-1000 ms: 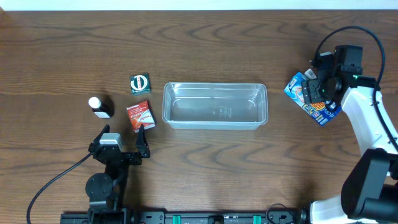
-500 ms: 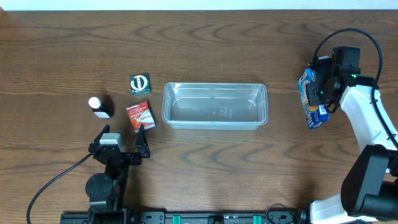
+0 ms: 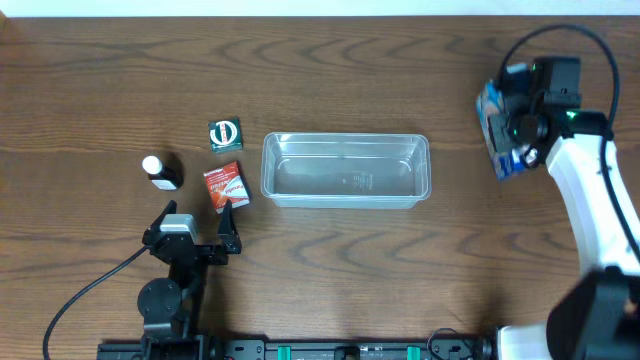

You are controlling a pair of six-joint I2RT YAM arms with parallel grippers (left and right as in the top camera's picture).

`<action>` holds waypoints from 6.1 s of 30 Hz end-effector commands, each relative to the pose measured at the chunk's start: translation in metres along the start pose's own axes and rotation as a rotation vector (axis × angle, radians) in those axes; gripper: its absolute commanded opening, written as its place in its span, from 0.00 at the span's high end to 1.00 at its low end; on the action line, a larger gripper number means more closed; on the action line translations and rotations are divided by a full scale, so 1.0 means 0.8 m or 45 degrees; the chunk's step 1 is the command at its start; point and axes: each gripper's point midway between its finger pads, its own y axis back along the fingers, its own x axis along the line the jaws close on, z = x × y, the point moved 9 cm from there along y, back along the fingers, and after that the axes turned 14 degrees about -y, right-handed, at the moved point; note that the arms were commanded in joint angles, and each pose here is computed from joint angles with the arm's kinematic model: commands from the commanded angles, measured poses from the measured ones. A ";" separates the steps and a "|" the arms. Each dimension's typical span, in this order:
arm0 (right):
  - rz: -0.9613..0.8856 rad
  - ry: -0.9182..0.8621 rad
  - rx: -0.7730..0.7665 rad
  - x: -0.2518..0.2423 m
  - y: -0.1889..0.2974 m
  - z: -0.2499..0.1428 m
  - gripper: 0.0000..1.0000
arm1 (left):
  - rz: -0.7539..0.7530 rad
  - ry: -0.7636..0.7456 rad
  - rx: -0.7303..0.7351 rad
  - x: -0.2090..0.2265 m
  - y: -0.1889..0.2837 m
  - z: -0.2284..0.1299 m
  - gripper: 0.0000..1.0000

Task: Pack container
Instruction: 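Carry the blue box over the container and lower it inside, then release the box and move the right gripper to the toothbrush package, then grasp the white toothbrush package with the right gripper and lift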

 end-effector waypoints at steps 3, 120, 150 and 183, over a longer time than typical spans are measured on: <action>0.144 0.446 -0.414 0.066 0.125 0.043 0.99 | -0.025 -0.005 0.055 -0.003 -0.001 -0.014 0.02; 0.576 0.520 0.121 0.226 0.055 -0.027 0.99 | -0.025 -0.005 0.055 -0.003 -0.001 -0.014 0.02; 0.036 0.096 0.098 -0.062 -0.089 0.009 0.20 | -0.026 -0.005 0.055 -0.003 -0.001 -0.014 0.02; 0.051 0.013 0.324 -0.089 -0.166 -0.039 0.96 | -0.025 -0.005 0.055 -0.003 -0.001 -0.014 0.02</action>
